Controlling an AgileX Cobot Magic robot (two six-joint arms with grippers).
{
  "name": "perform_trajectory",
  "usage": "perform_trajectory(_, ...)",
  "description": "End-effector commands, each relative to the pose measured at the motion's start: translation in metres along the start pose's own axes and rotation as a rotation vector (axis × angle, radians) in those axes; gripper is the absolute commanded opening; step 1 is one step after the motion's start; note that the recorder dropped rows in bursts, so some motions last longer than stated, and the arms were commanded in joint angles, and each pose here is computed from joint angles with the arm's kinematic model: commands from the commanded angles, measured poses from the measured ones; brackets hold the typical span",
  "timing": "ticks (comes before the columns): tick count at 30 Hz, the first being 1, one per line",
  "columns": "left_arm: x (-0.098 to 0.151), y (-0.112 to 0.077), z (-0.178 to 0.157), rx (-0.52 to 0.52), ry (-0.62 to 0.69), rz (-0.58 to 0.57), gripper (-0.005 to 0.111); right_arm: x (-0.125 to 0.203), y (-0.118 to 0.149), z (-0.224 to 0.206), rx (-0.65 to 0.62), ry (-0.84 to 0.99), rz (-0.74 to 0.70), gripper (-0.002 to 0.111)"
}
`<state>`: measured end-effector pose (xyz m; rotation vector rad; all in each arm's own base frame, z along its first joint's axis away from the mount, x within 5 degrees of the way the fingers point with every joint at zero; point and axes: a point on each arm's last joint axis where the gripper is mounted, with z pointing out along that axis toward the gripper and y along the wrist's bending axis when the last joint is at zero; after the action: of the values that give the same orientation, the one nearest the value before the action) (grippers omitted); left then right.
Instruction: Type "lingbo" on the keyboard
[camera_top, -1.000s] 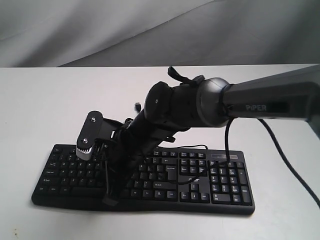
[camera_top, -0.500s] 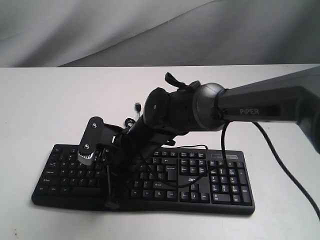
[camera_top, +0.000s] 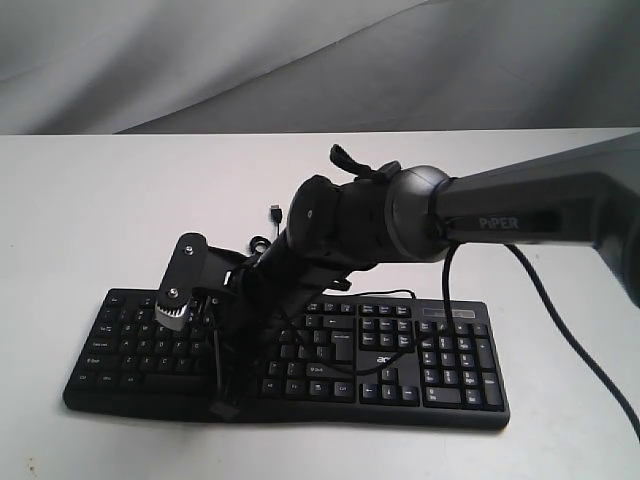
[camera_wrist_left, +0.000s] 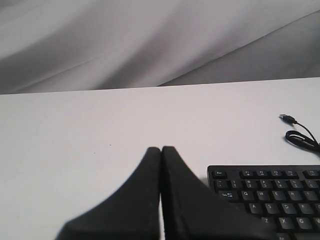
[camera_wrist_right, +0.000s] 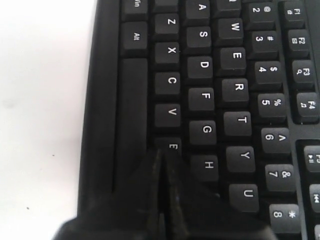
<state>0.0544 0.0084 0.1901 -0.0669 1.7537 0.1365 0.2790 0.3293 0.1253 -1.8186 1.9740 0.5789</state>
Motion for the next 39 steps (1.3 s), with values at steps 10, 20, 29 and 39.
perform_trajectory(10,0.001,0.000,0.000,0.001,-0.005,-0.006,0.001,-0.004,-0.005,-0.008,0.037,-0.022,-0.003,0.000)
perform_trajectory(20,0.001,0.000,0.000,0.001,-0.005,-0.006,0.001,-0.022,-0.020,-0.002,0.065,-0.085,0.008,0.000)
perform_trajectory(29,0.001,0.000,0.000,0.001,-0.005,-0.006,0.001,-0.018,-0.024,0.011,0.054,-0.076,0.021,0.000)
perform_trajectory(39,0.001,0.000,0.000,0.001,-0.005,-0.006,0.001,-0.017,-0.023,0.013,0.045,-0.073,0.025,0.000)
